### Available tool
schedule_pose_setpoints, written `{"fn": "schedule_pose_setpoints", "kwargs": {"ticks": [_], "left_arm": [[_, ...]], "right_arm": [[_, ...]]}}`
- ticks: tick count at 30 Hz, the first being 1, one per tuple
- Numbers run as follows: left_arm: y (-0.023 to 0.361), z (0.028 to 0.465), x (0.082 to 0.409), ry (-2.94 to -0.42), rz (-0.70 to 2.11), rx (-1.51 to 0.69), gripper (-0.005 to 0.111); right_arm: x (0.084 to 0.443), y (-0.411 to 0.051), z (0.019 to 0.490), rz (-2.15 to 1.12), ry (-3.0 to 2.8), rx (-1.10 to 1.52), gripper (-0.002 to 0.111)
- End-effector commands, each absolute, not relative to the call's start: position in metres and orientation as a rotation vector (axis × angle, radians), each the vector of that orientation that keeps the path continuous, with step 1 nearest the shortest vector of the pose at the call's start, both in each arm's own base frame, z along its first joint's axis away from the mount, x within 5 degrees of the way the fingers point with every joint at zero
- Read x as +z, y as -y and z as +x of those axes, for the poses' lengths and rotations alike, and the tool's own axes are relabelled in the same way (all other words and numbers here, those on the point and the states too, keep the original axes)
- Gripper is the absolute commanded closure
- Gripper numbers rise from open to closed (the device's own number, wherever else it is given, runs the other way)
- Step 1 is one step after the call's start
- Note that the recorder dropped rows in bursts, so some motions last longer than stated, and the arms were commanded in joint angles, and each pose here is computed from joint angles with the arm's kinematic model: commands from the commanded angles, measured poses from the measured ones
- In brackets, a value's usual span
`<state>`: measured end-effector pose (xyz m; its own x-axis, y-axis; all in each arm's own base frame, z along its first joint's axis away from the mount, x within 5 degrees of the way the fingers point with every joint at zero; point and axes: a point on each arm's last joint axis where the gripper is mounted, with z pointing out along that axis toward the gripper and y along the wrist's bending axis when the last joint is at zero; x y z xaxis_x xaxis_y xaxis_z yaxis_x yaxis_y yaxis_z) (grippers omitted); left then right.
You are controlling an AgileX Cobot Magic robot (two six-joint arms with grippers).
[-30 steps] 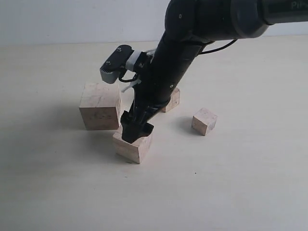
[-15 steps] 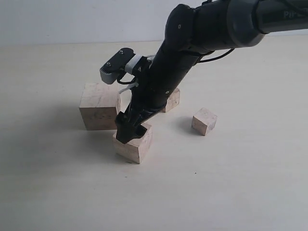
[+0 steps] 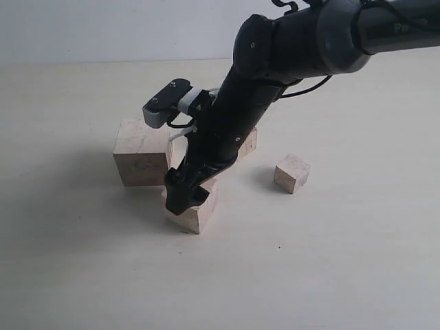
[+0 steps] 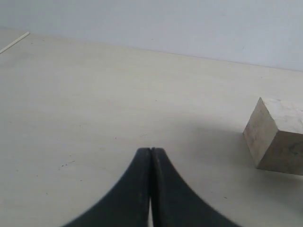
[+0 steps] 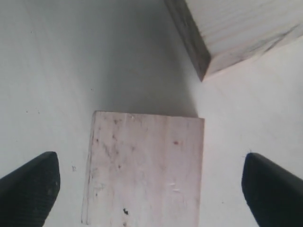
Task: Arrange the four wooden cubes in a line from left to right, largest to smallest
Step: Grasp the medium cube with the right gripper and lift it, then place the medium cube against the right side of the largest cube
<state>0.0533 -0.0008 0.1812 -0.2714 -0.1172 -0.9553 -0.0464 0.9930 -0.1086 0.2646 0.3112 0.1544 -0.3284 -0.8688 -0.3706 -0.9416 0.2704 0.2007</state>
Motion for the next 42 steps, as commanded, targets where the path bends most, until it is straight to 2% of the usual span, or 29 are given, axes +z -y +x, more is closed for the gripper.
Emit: {"fn": "schedule_pose_setpoints", "kwargs": {"ticks": [1,6,10,13,18,28,32,38,42], "left_arm": [[0.001,0.053,0.181,-1.838,-0.111,-0.070,0.107],[0.001,0.053,0.181,-1.838,-0.111,-0.070,0.107],[0.001,0.053,0.181,-1.838,-0.111,-0.070,0.107],[0.001,0.053,0.181,-1.838,-0.111,-0.070,0.107],[0.001,0.053,0.181,-1.838,-0.111,-0.070,0.107],[0.001,0.053,0.181,-1.838,-0.111,-0.070,0.107],[0.001,0.053,0.181,-1.838,-0.111,-0.070,0.107],[0.001,0.053,0.181,-1.838,-0.111,-0.070,0.107],[0.001,0.053,0.181,-1.838,-0.111,-0.070,0.107]], "right_arm": [[0.143,-0.311,0.263,-1.703,-2.393,0.595,0.011],[0.140,-0.311,0.264,-1.710,-2.386,0.573,0.013],[0.143,-0.306,0.267,-1.773,-2.352,0.465,0.027],[0.145,-0.304,0.268,-1.800,-2.327,0.417,0.053],[0.149,-0.303,0.268,-1.795,-2.316,0.417,0.109],[0.169,-0.301,0.289,-1.877,-2.110,0.179,0.108],[0.175,-0.296,0.303,-1.927,-2.005,0.175,0.108],[0.167,-0.277,0.323,-1.967,-1.951,0.314,0.108],[0.155,-0.269,0.328,-2.042,-1.829,0.540,0.108]]}}
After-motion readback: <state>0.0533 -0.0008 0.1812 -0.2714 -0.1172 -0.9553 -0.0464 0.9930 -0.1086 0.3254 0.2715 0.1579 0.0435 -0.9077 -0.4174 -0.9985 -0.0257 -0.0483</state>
